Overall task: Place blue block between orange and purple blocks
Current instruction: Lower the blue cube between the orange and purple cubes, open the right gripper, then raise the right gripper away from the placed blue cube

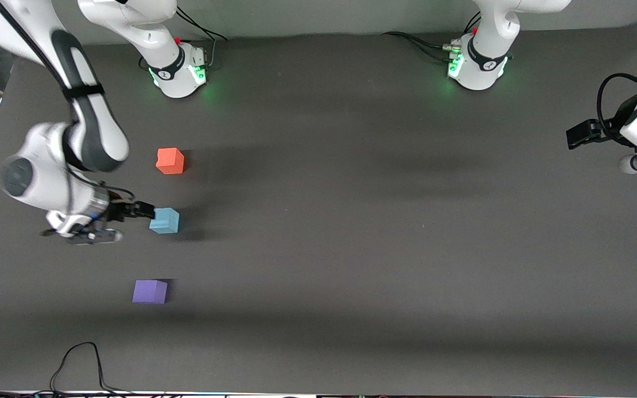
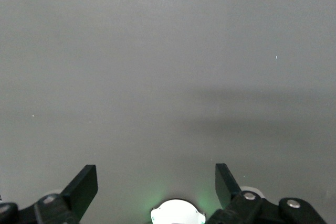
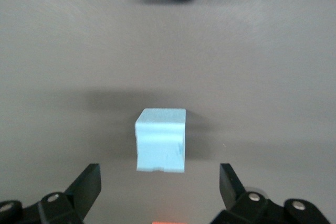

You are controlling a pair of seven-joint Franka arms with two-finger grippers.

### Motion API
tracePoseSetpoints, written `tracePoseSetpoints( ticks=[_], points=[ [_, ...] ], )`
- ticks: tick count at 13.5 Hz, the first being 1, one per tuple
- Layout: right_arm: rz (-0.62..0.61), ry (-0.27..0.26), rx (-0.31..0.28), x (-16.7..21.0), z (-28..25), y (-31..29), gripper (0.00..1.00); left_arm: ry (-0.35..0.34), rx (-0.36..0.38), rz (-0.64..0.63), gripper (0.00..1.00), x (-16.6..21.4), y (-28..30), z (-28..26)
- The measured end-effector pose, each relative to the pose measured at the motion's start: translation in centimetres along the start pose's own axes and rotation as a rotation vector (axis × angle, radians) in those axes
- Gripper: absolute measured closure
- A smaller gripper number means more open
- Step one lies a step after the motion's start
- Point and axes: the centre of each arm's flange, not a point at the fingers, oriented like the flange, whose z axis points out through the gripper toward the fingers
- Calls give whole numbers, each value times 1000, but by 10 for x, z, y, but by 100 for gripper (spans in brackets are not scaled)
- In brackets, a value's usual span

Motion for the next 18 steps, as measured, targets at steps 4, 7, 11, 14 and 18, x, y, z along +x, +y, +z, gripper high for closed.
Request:
tracePoseSetpoints(
  ticks=[4,7,11,14,18],
  points=[
    [-21,34,16,-43,-119,-12,0,11,-1,3,0,1,1,-1],
    [-42,28,22,-62,-187,-22,0,9,-1,12,0,0,4,-2],
    [-57,11,4,-70,-235,-26,0,-8,-23,17,0,-2,6,-1],
    [-59,5,-19,-70,-238,-24,0,-16,-39,22,0,-3,6,-1],
    [-58,14,-24,-73,-260,-23,0,-18,-45,23,0,-5,6,-2]
  ],
)
